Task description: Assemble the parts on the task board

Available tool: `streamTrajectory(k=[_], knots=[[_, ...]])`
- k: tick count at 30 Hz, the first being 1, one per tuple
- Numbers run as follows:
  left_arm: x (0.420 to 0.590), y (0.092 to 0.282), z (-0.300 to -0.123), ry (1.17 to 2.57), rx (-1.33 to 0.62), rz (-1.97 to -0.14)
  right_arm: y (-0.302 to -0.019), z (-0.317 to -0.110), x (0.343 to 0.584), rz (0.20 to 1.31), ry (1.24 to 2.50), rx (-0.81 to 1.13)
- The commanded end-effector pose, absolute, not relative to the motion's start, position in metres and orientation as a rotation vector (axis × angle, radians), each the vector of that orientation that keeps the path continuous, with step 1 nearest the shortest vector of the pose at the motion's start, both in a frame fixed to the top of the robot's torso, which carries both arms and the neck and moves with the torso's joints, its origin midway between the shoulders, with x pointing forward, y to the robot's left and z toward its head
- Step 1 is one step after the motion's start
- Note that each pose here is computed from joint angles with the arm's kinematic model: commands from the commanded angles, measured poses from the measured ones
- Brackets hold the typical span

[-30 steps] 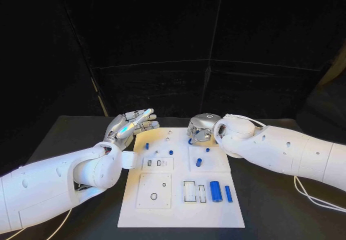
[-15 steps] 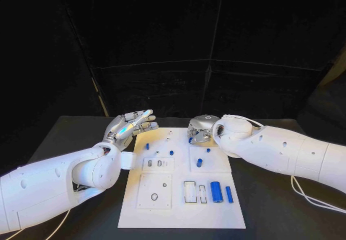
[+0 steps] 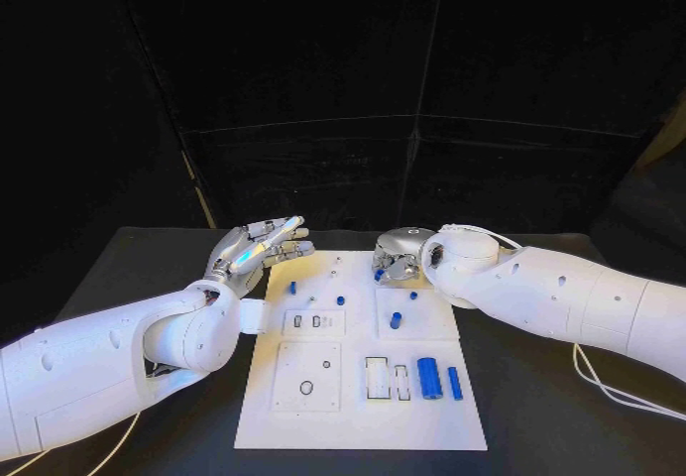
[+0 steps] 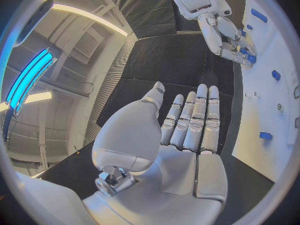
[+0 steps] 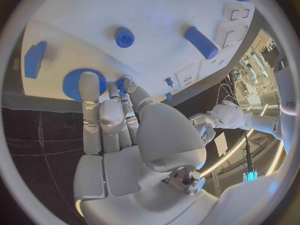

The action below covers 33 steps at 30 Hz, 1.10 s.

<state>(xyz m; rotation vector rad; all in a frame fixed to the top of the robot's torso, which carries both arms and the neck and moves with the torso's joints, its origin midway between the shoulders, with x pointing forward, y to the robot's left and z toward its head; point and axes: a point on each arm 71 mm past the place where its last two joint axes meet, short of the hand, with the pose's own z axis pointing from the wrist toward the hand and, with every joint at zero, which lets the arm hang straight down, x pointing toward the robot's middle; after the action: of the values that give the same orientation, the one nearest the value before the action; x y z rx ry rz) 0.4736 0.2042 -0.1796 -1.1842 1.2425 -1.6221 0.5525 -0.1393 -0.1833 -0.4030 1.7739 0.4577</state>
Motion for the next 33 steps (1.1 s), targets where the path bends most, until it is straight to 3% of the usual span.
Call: streamTrajectory(k=[1, 9, 22, 33], knots=[[0.474, 0.202, -0.178, 1.249, -1.179, -1.643, -0.138, -0.184, 0.553, 0.471, 1.799, -0.405], [0.474, 0.202, -0.178, 1.25, -1.179, -1.645, -0.137, -0.184, 0.554, 0.481, 1.792, -0.402], [0.475, 0.204, -0.178, 1.249, -1.18, -1.64, -0.132, -0.167, 0.545, 0.613, 1.597, -0.327], [0.475, 0.204, -0.178, 1.248, -1.18, -1.638, -0.119, -0.165, 0.554, 0.6, 1.562, -0.289]])
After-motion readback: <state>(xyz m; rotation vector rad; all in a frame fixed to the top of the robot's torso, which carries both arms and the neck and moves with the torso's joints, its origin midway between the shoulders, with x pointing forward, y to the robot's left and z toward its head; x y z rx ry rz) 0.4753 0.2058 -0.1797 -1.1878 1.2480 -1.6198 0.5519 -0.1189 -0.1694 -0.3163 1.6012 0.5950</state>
